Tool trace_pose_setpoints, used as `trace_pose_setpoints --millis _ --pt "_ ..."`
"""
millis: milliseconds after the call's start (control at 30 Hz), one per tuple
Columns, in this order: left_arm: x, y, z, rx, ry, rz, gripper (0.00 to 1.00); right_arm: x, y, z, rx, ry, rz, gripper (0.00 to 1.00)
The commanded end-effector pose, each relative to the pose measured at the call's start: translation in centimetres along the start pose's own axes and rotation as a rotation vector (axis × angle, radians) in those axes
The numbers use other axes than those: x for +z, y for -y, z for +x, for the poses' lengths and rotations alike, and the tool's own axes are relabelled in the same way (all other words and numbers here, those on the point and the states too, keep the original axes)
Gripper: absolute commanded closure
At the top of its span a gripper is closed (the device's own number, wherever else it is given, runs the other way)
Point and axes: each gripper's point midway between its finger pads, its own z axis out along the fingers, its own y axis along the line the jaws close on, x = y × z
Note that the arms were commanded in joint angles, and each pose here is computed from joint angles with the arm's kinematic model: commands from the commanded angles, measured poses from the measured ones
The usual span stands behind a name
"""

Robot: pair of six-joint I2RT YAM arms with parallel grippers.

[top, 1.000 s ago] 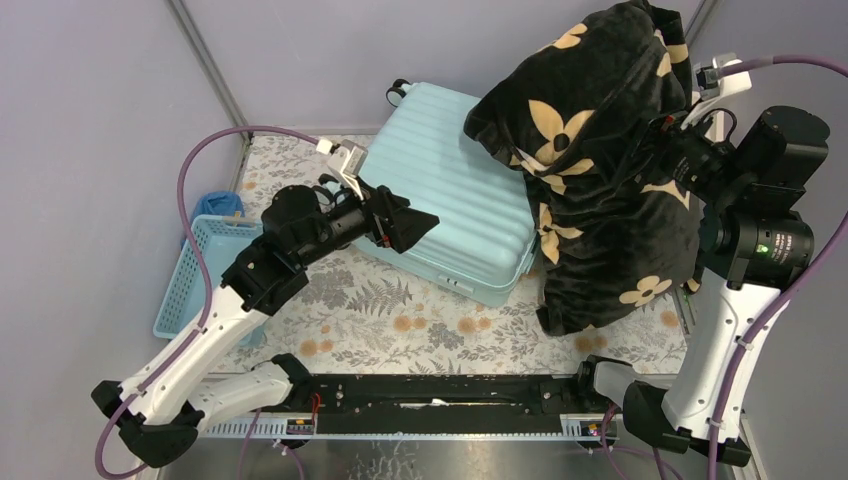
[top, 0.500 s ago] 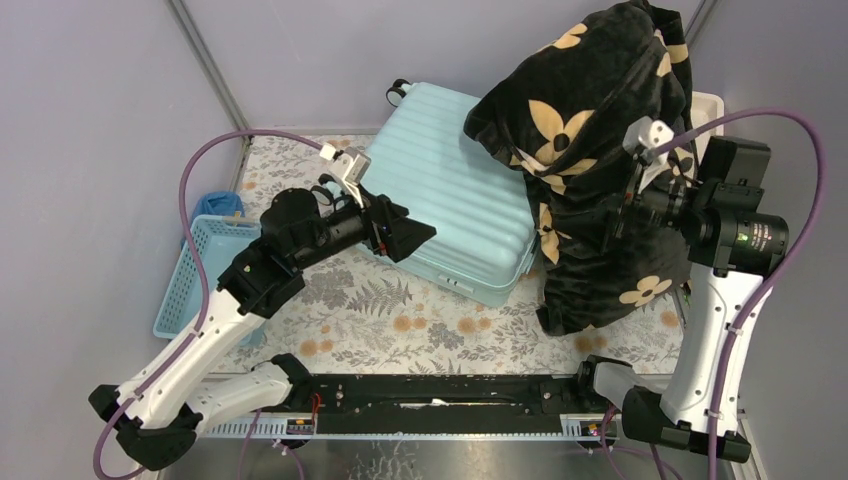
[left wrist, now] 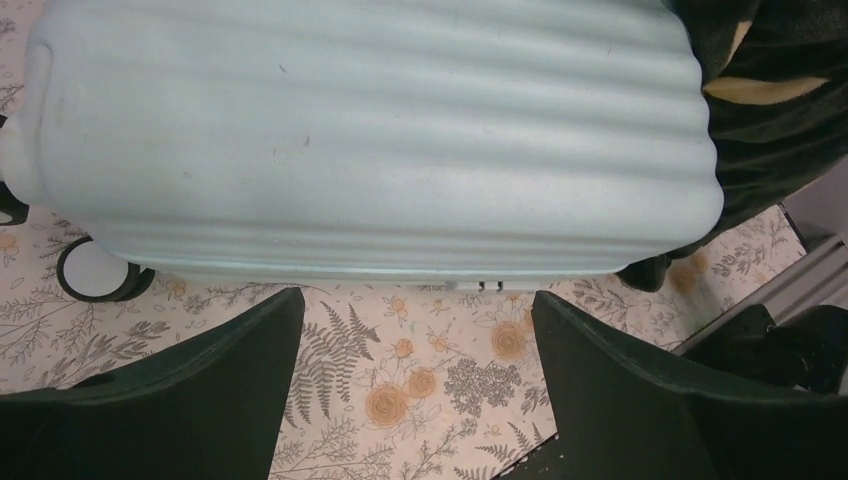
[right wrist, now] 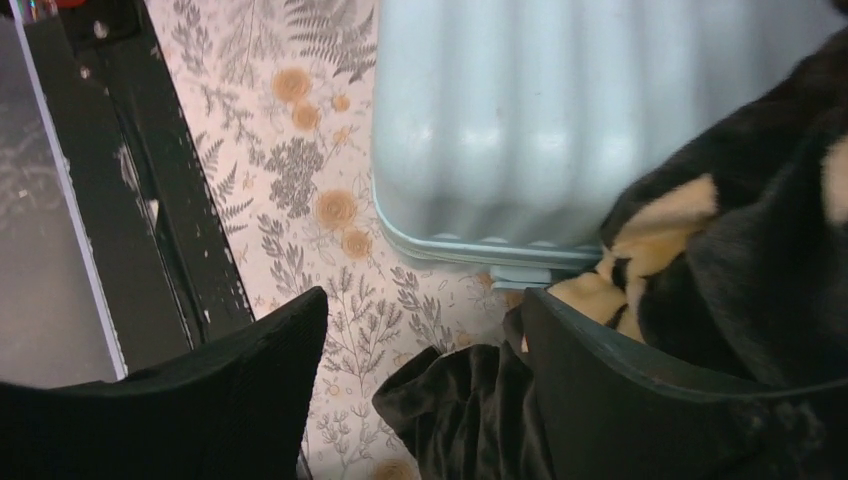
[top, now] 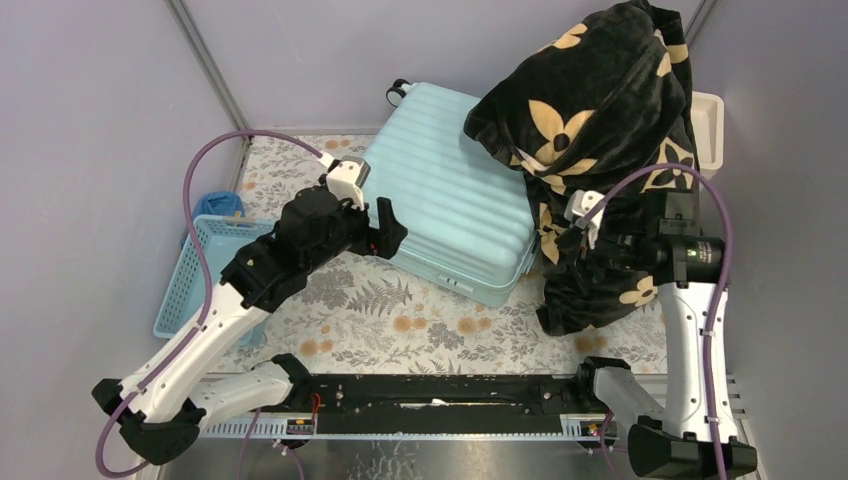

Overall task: Open, take out, and arrange the luggage
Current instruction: Adjust the luggage at the center of the board.

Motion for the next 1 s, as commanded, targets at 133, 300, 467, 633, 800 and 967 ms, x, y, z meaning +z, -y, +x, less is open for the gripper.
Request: trace_pose_setpoints --millis 133,300,467,633,800,967 --pt "1.5 1.1 -1.8 -0.083 0.043 0.02 0.11 3.8 2.1 3.8 -0.121 -0.105 0.035 0.46" --pt "2.2 -0.6 -0.2 -0.103 0.042 -0.056 0.12 6.4 3.9 4.9 -0.127 -0.126 0.076 0.64" --pt "2.3 -2.2 -0.4 -0.068 0.049 -0.139 0.12 9.1 5.8 4.3 -0.152 -0.127 0.116 0.7" --pt "1.2 -2.2 -2.3 -0.052 0.088 -0.158 0.13 12.5 4.1 2.3 -0.175 -0.099 0.028 0.7" --pt "-0.3 -2.1 -3.8 -0.077 0.165 -0.145 0.13 16.1 2.3 -0.4 -0.177 -0.083 -0.043 0.69" --pt "-0.5 -2.7 -2.7 -0.103 0.176 -0.153 0.13 20.3 0.4 -3.6 -0.175 -0.059 -0.067 0.66"
